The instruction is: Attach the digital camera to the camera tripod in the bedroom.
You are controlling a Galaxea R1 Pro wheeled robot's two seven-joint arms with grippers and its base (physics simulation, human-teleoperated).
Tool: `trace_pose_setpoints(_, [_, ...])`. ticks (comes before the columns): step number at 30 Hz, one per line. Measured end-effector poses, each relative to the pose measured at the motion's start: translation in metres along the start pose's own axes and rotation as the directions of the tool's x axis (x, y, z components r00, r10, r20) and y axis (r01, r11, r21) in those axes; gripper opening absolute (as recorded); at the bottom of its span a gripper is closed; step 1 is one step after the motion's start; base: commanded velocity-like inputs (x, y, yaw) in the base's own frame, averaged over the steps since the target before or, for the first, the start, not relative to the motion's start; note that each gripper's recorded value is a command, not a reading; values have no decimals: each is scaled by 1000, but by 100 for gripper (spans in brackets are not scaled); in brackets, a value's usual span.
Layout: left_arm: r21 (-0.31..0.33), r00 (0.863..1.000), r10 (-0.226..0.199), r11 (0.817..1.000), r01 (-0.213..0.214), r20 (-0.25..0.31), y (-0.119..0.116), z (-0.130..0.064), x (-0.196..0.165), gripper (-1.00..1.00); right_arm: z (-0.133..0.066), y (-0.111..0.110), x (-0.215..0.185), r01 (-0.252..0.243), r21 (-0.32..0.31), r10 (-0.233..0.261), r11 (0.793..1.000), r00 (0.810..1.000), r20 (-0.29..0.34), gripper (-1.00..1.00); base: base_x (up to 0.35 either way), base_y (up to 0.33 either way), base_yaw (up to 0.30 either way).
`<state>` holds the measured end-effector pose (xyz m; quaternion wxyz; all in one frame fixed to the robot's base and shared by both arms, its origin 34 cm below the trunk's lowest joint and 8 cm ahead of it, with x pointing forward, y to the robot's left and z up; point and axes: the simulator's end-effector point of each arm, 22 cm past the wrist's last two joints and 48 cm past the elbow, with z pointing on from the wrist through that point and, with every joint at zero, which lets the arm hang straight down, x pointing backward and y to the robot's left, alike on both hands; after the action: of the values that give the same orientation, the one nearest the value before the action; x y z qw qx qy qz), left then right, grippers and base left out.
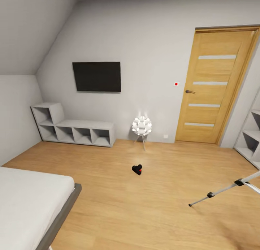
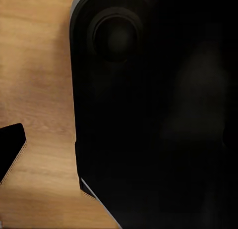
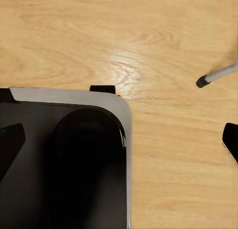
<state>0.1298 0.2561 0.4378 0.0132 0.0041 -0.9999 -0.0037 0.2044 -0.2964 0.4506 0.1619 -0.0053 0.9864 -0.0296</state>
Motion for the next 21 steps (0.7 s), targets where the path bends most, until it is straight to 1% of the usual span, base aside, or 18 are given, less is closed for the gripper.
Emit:
trace_pose_setpoints(17, [-1,1000,-1,1000,1,1,1,0,-1,100,0,0,0,0,0,0,1000,1000,1,100,340,0,0])
trace_pose_setpoints(21, [-1,1000,-1,1000,1,1,1,0,-1,100,0,0,0,0,0,0,1000,1000,1,100,341,0,-67])
